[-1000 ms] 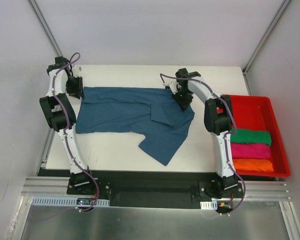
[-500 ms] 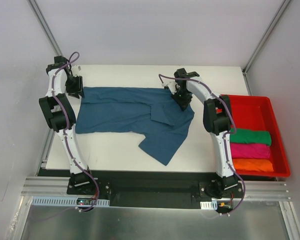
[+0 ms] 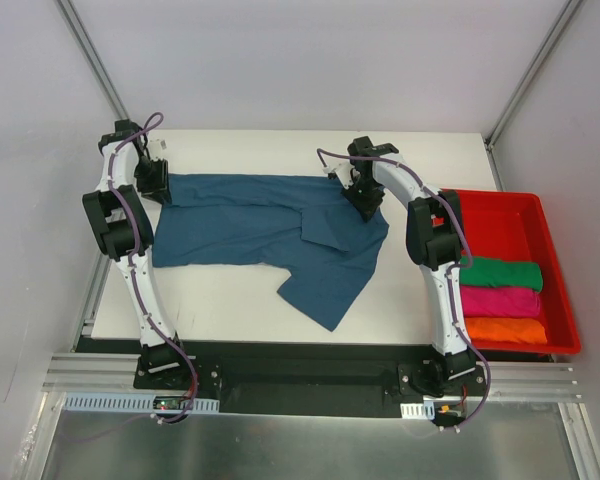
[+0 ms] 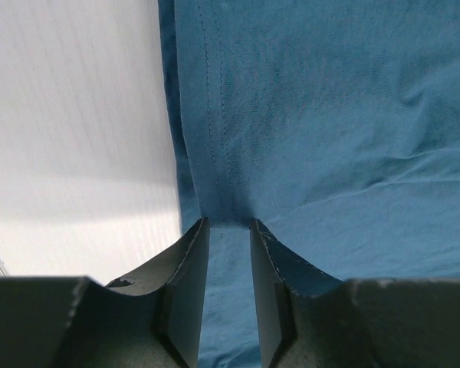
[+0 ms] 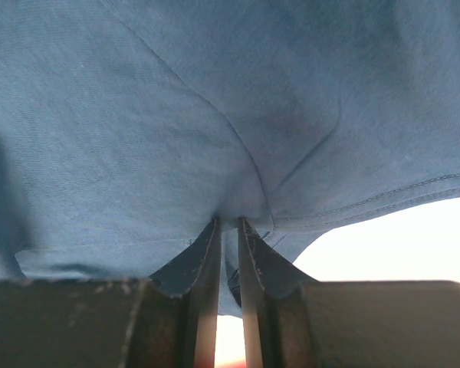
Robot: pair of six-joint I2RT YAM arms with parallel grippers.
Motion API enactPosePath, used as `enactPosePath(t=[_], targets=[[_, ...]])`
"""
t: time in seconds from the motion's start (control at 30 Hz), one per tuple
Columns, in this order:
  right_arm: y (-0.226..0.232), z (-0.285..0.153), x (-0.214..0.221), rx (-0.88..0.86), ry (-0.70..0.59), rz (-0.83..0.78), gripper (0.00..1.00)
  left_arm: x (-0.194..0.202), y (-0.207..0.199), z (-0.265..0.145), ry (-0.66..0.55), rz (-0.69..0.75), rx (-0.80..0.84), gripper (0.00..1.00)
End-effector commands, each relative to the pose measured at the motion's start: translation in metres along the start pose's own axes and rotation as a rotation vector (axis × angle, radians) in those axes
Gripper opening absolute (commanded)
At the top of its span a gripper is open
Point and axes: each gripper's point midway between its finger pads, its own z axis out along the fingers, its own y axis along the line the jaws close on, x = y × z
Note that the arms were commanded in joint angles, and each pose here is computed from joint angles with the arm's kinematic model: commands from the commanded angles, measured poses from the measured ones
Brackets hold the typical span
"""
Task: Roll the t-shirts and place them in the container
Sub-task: Fold the T-shirt at the center of the board.
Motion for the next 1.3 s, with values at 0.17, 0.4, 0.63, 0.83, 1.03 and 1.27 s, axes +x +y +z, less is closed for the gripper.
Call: enactPosePath(t=[0.17,0.4,0.63,0.83,1.03,1.27], targets=[[-0.001,-0.002,-0.003,0.013,0.007,-0.022,0.17,0.002,0.008,0.003,0.025,0.027,-0.03,0.37],[-0.006,-0.004,0.001,0.044,0.024,-0.027,0.17,0.003,0.005,0.001,0.024,0.039,-0.007,0.0],[-0.008,-0.007,0.001,0.051,0.021,-0.038,0.16,-0.001,0.008,-0.021,-0.013,0.069,-0.031,0.0],[-0.01,-0.001,0.012,0.046,0.05,-0.043,0.14,0.037,0.01,-0.016,0.088,0.123,-0.025,0.0],[-0.016,0.001,0.021,0.053,0.077,-0.054,0.13,0.049,0.027,-0.013,0.125,0.113,-0.108,0.0],[-0.036,0.002,0.03,0.082,0.093,-0.04,0.12,0.037,0.028,-0.026,0.082,0.16,-0.128,0.23]])
